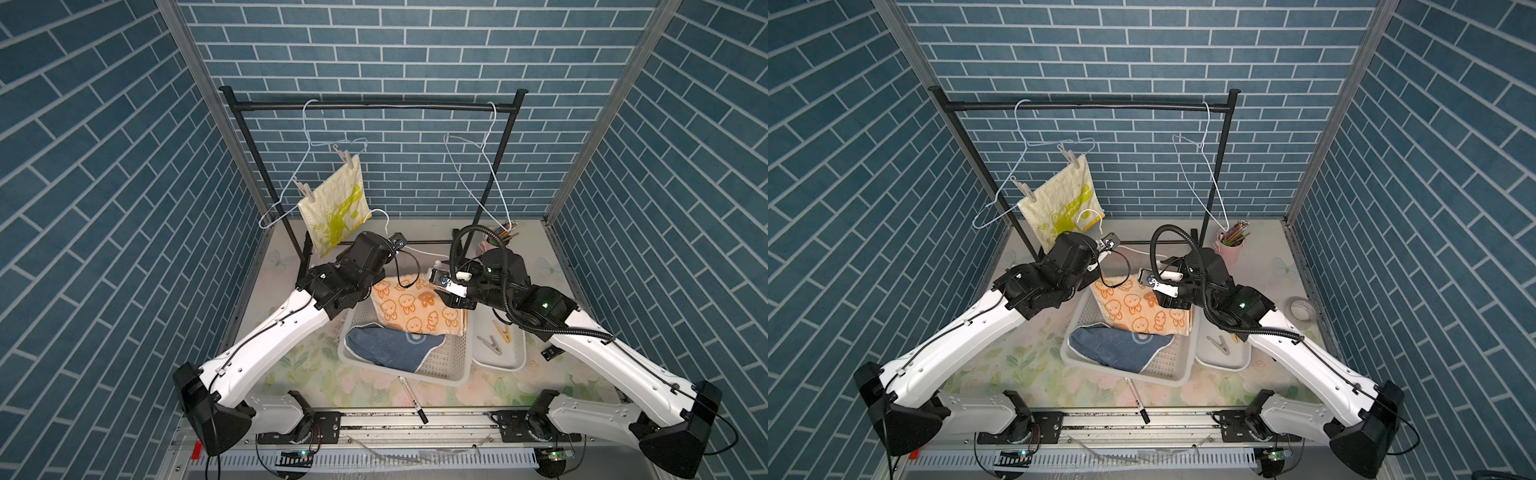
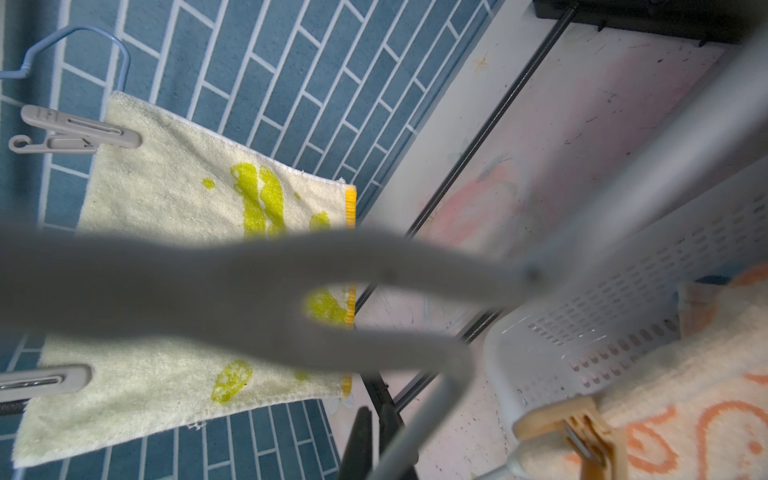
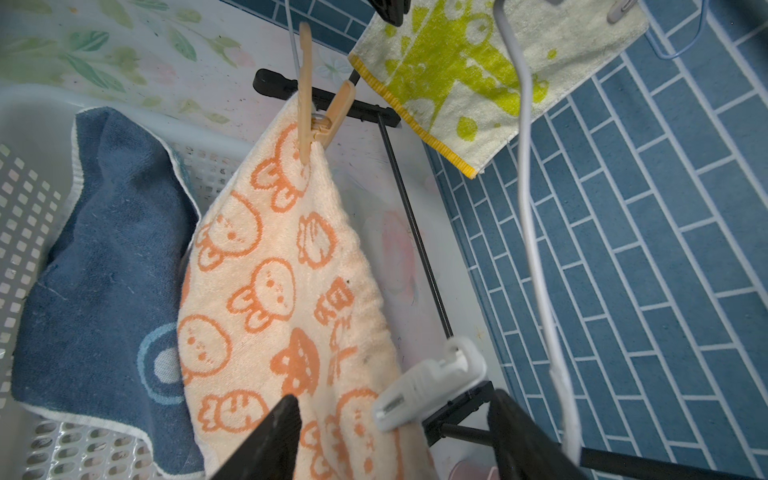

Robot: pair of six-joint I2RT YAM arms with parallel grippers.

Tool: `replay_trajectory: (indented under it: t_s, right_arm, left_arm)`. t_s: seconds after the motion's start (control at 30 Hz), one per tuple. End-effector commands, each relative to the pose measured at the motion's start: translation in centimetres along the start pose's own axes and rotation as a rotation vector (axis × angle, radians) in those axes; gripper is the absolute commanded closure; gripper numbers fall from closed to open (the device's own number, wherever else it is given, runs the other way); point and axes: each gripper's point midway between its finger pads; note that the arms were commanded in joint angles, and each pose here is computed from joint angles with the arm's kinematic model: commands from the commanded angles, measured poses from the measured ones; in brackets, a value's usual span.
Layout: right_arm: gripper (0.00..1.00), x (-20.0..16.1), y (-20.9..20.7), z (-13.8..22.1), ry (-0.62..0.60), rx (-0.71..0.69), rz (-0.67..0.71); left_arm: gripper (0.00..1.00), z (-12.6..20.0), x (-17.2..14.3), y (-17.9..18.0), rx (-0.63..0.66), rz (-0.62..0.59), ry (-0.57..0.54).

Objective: Remove the clothespins securing towels to the hanger
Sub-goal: Remove the clothespin from the hanger.

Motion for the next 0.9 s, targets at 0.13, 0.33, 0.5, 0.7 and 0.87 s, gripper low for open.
replay_trajectory:
  t_s: [0.13, 0.33, 0.5, 0.7, 0.87]
  right_arm:
    - [0.28, -0.2, -1.5, -1.3, 0.019, -0.069, -0.072]
    - [0.28, -0.3, -0.4, -1.9, 0.003, -0.017, -0.092]
    - [0.33, 0.7, 1.8, -1.0, -0.093, 0.059, -0.077]
    - [0.50, 0.6, 3.8, 0.3, -0.121, 0.132, -0.082]
    - [0.51, 0.3, 4.2, 1.2, -0.109, 0.141, -0.076]
  left_arm:
    - [1.00, 1.2, 0.6, 1.0, 0.013, 0.033, -0.034]
    - [1.00, 1.1, 0.6, 1.0, 0.013, 0.035, -0.034]
    - [1.00, 1.0, 0.7, 1.0, 0.016, 0.032, -0.030]
    - [1.00, 0.8, 0.9, 1.0, 0.019, 0.031, -0.029]
    - [1.00, 0.6, 0.9, 0.8, 0.017, 0.024, -0.026]
Point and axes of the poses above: each gripper's point midway between its finger pads, its own z axis back along the fingers, its own y axis along the line the jaws close on, x = y × z, and after that the axes turned 4 degrees about z, right-handed
